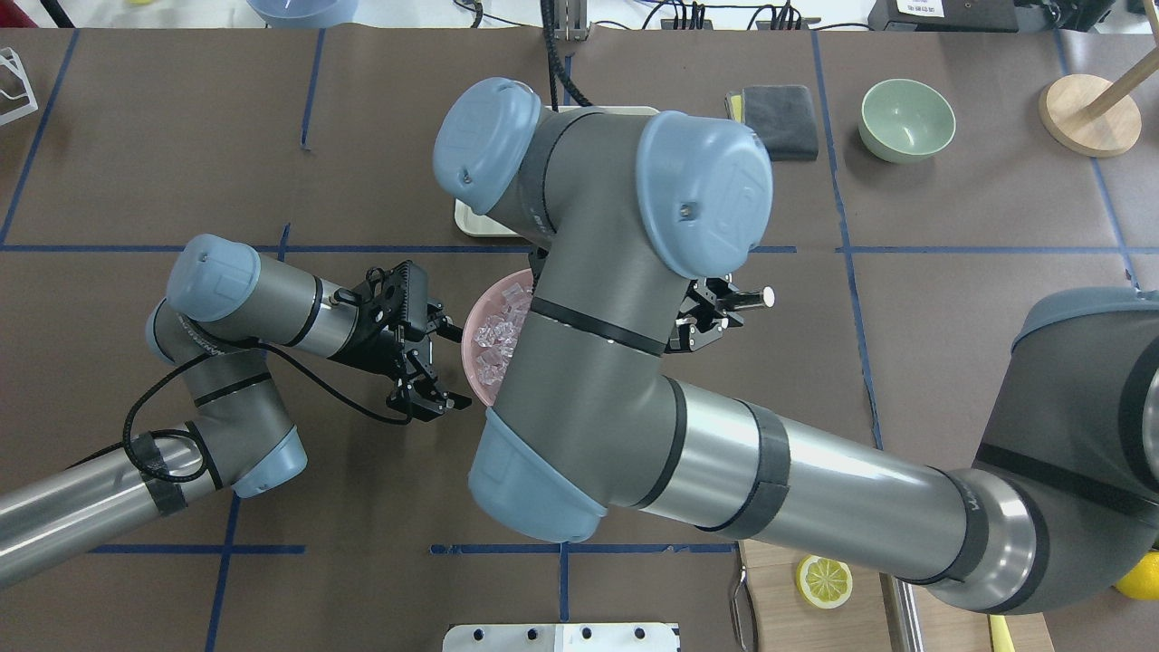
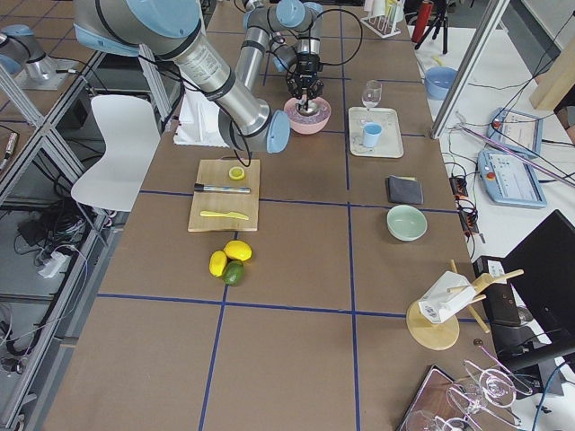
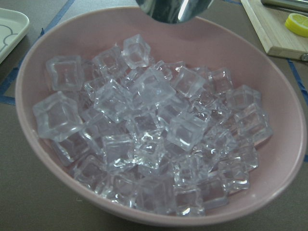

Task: Put ice in cup with scoop
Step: 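Hold the pink bowl with the left gripper while the right dips the scoop in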

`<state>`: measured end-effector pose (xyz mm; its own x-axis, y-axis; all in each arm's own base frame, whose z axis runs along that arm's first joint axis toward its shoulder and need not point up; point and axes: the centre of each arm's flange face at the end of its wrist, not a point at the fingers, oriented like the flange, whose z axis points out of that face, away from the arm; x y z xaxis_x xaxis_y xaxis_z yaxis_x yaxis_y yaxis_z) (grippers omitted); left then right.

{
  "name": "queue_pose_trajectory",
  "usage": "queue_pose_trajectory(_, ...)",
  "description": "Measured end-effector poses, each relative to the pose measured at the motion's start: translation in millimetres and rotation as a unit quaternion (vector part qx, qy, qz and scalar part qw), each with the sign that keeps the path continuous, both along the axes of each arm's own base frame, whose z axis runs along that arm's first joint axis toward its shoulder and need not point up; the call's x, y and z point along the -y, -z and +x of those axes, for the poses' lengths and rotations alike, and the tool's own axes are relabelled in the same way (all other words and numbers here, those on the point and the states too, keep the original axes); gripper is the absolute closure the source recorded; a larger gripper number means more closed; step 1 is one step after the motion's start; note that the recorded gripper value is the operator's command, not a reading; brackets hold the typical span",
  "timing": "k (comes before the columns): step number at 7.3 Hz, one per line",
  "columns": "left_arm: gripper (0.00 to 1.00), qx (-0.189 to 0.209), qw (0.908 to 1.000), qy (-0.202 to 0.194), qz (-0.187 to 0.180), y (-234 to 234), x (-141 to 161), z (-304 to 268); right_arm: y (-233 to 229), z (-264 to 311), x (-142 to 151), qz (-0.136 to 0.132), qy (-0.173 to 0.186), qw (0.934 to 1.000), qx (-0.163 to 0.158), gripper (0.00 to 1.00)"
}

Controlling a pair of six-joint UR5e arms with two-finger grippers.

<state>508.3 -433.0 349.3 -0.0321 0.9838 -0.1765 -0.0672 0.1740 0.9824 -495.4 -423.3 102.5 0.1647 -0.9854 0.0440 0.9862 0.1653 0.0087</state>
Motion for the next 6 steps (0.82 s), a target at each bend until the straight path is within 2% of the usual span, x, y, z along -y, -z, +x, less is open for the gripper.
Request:
queue_pose_trajectory(2,0.00,-0.001,1.0000,0.000,0.000,1,0,0,-5,-4,0,-0.001,0.003,0.9996,-0.027,1.00)
queue_pose_trajectory(6,0.00,-0.002,1.0000,-0.001,0.001,2,-1,1,-7,-21,-5,0.006,0.012,0.9989,-0.045,1.00)
